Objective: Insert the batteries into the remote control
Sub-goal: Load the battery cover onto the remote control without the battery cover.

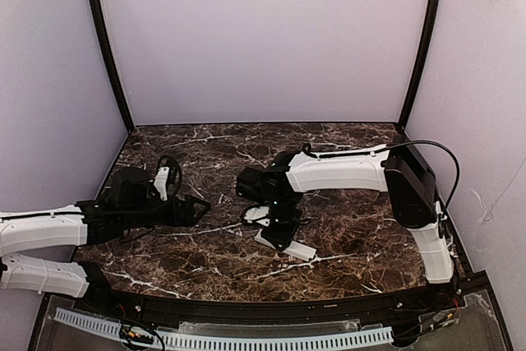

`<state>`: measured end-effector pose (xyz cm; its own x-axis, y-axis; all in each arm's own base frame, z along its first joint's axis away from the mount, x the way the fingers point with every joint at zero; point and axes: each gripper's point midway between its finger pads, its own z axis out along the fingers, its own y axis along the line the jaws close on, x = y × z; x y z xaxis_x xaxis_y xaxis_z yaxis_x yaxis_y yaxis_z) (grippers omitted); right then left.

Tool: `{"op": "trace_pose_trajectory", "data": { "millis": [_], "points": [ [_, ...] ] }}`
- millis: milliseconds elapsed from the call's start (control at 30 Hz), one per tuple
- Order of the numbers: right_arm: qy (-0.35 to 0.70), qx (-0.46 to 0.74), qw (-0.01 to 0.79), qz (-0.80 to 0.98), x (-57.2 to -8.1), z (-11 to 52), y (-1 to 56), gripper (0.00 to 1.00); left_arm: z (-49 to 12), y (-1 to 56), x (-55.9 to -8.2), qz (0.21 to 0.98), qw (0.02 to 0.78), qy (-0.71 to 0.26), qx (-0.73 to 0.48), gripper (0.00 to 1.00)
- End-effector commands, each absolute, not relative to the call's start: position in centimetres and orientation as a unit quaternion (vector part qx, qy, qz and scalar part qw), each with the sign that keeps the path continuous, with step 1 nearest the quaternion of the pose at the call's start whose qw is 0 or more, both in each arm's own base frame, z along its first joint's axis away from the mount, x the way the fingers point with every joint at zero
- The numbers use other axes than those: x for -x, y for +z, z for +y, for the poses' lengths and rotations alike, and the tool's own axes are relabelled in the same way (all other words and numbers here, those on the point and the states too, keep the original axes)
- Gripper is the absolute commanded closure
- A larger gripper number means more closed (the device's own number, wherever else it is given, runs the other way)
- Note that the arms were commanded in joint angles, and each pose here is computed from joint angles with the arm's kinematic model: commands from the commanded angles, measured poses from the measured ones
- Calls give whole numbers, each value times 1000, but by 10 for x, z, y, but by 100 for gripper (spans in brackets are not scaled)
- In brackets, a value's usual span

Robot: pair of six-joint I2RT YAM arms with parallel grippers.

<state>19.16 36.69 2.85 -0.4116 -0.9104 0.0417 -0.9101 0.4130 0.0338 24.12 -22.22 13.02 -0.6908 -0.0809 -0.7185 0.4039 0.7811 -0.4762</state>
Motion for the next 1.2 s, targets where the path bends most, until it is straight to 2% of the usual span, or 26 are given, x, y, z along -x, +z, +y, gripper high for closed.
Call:
{"op": "trace_pose_trajectory", "data": {
  "millis": [0, 67, 133, 200, 867, 1167],
  "points": [
    [3, -534, 35, -845, -193, 363, 24, 70, -216, 128, -240, 863, 387, -312, -86, 1],
    [3, -534, 32, -845, -193, 363, 25, 66, -216, 127, -240, 864, 385, -313, -86, 1],
    [2, -533, 30, -845, -194, 364, 26, 55, -216, 126, -240, 864, 383, -315, -87, 1],
    [3, -533, 30, -846, -195, 364, 26, 52, -217, 126, -239, 864, 383, -315, -87, 1],
    [-8, -536, 21, -844, -198, 374, 32, 68, -217, 127, -240, 863, 382, -320, -87, 1],
    [-7, -537, 16, -843, -200, 376, 34, 65, -218, 127, -240, 862, 381, -322, -87, 1]
  ]
}}
